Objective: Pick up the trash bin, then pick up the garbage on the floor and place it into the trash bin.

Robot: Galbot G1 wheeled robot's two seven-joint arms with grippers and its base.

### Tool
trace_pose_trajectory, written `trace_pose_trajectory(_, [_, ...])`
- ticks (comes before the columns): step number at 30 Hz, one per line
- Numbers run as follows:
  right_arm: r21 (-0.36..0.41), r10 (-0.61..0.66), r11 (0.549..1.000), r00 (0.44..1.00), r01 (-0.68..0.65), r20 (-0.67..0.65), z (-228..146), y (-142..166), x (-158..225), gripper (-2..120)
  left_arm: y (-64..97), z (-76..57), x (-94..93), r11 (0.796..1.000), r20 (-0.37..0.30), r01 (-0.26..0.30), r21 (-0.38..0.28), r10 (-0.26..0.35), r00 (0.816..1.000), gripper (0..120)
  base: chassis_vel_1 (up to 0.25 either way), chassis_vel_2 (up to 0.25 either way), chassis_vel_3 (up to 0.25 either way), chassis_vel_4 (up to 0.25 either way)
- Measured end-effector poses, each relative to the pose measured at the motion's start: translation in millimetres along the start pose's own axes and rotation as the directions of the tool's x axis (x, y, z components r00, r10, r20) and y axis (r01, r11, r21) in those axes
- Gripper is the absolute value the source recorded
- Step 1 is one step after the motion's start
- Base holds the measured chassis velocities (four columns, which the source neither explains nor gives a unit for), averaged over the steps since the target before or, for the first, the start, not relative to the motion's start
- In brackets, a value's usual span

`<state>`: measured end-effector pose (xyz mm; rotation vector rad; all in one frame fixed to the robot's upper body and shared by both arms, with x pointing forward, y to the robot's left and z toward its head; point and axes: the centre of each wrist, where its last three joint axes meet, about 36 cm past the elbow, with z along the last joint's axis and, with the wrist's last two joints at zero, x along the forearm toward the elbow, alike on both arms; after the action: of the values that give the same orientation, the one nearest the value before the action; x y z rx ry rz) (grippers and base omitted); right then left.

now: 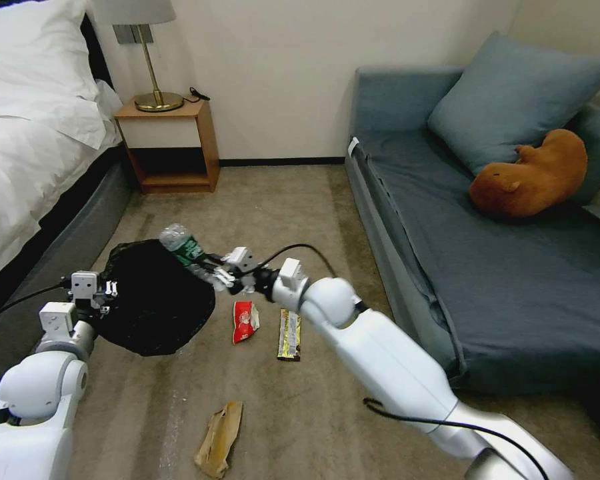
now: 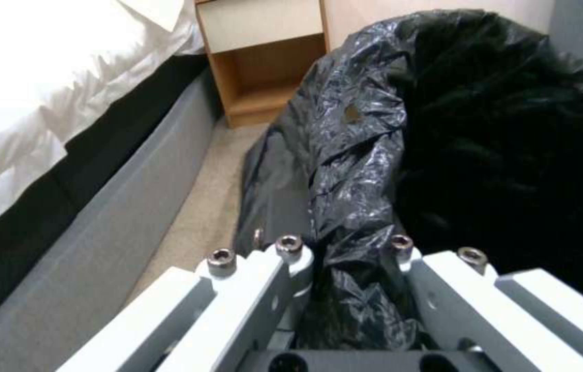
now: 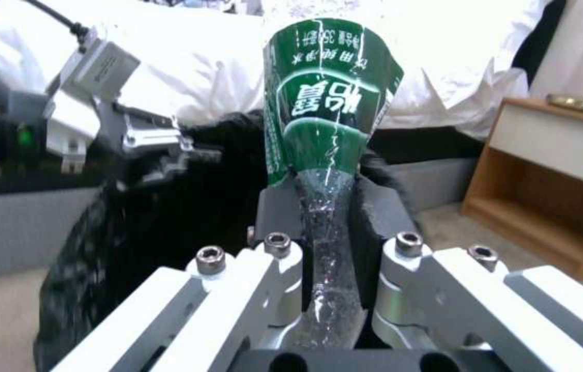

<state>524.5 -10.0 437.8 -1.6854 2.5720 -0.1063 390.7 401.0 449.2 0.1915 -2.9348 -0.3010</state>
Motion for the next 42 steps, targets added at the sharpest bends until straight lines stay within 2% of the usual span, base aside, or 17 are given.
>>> trace_pose_trajectory(2, [-0.046, 0.02, 0.999, 1.0, -0.02, 0.001, 8.3, 15.0, -22.6, 7, -2.8, 0.2, 0.6, 1.0, 0.006, -0.01, 0.009, 0.01, 1.0, 5, 0.0, 0.0, 0.0, 0.0])
trace_pose_trajectory(5, [-0.068, 0.036, 0.997, 0.999, -0.036, 0.007, 12.3, 22.0, -36.5, 7, -3.5, 0.7, 0.7, 1.0, 0.007, -0.014, 0.011, 0.014, 1.0, 5, 0.0, 0.0, 0.0, 0.0])
trace_pose_trajectory(9, [-0.075, 0.049, 0.996, 0.999, -0.048, 0.011, 15.7, 25.8, -44.5, 7, -4.0, 0.9, 0.7, 1.0, 0.008, -0.016, 0.012, 0.016, 1.0, 5, 0.0, 0.0, 0.0, 0.0])
trace_pose_trajectory(13, [-0.076, 0.084, 0.994, 0.996, -0.083, 0.008, 34.9, 38.9, -50.0, 8, -2.7, -2.0, -0.8, 0.999, 0.021, -0.024, 0.036, 0.023, 1.0, 5, 0.0, 0.0, 0.0, 0.0])
trace_pose_trajectory(15, [-0.063, 0.089, 0.994, 0.996, -0.089, -0.005, 43.0, 42.3, -45.5, 13, 0.2, -4.4, -1.9, 0.999, 0.028, -0.021, 0.046, 0.019, 0.999, 5, 0.0, 0.0, 0.0, 0.0])
trace_pose_trajectory(17, [-0.042, 0.093, 0.995, 0.995, -0.094, -0.026, 52.2, 48.6, -40.6, 23, 3.9, -4.3, -3.4, 0.999, 0.025, -0.018, 0.045, 0.017, 1.0, 5, 0.0, 0.0, 0.0, 0.0])
trace_pose_trajectory(18, [-0.042, 0.093, 0.995, 0.995, -0.094, -0.026, 52.2, 48.6, -40.6, 23, 3.9, -4.3, -3.4, 0.999, 0.025, -0.018, 0.045, 0.017, 1.0, 5, 0.0, 0.0, 0.0, 0.0])
trace_pose_trajectory(20, [-0.019, 0.091, 0.996, 0.995, -0.091, -0.033, 54.8, 55.5, -38.6, 36, 7.3, -1.5, -5.1, 0.999, 0.016, -0.011, 0.045, 0.01, 1.0, 5, 0.0, 0.0, 0.0, 0.0])
trace_pose_trajectory(22, [-0.014, 0.09, 0.996, 0.995, -0.09, -0.033, 54.8, 57.0, -38.1, 39, 8.0, -0.7, -5.6, 0.999, 0.014, -0.008, 0.046, 0.008, 1.0, 5, 0.0, 0.0, 0.0, 0.0])
trace_pose_trajectory(23, [-0.002, 0.087, 0.996, 0.996, -0.087, -0.035, 55.5, 60.4, -35.5, 47, 9.4, 2.0, -6.7, 0.999, 0.008, -0.005, 0.048, 0.004, 1.0, 5, 0.0, 0.0, 0.0, 0.0])
trace_pose_trajectory(24, [-0.002, 0.087, 0.996, 0.996, -0.087, -0.035, 55.5, 60.4, -35.5, 47, 9.4, 2.0, -6.7, 0.999, 0.008, -0.005, 0.048, 0.004, 1.0, 5, 0.0, 0.0, 0.0, 0.0])
trace_pose_trajectory(27, [0.026, 0.084, 0.996, 0.995, -0.083, -0.047, 59.1, 64.1, -27.4, 60, 10.6, 8.1, -6.3, 0.999, -0.003, -0.002, 0.05, 0.002, 1.0, 5, 0.0, 0.0, 0.0, 0.0])
trace_pose_trajectory(30, [0.033, 0.084, 0.996, 0.995, -0.082, -0.051, 60.1, 64.8, -25.4, 65, 10.4, 10.6, -5.9, 0.999, -0.007, -0.003, 0.051, 0.003, 1.0, 5, 0.0, 0.0, 0.0, 0.0])
trace_pose_trajectory(32, [0.038, 0.08, 0.996, 0.995, -0.078, -0.056, 62.0, 67.2, -24.1, 80, 8.4, 15.7, -5.1, 0.998, -0.015, -0.007, 0.059, 0.008, 1.0, 5, 0.0, 0.0, 0.0, 0.0])
trace_pose_trajectory(36, [0.037, 0.073, 0.997, 0.996, -0.071, -0.058, 62.9, 70.6, -25.6, 88, 5.6, 17.7, -4.7, 0.998, -0.018, -0.014, 0.064, 0.015, 1.0, 5, 0.0, 0.0, 0.0, 0.0])
trace_pose_trajectory(38, [0.033, 0.069, 0.997, 0.996, -0.067, -0.061, 64.3, 73.4, -28.7, 98, 3.4, 18.4, -3.7, 0.998, -0.019, -0.02, 0.065, 0.021, 1.0, 5, 0.0, 0.0, 0.0, 0.0])
trace_pose_trajectory(42, [0.031, 0.067, 0.997, 0.996, -0.065, -0.063, 65.0, 74.6, -32.2, 99, 1.5, 18.3, -2.0, 0.997, -0.017, -0.029, 0.065, 0.031, 0.999, 5, 0.0, 0.0, 0.0, 0.0])
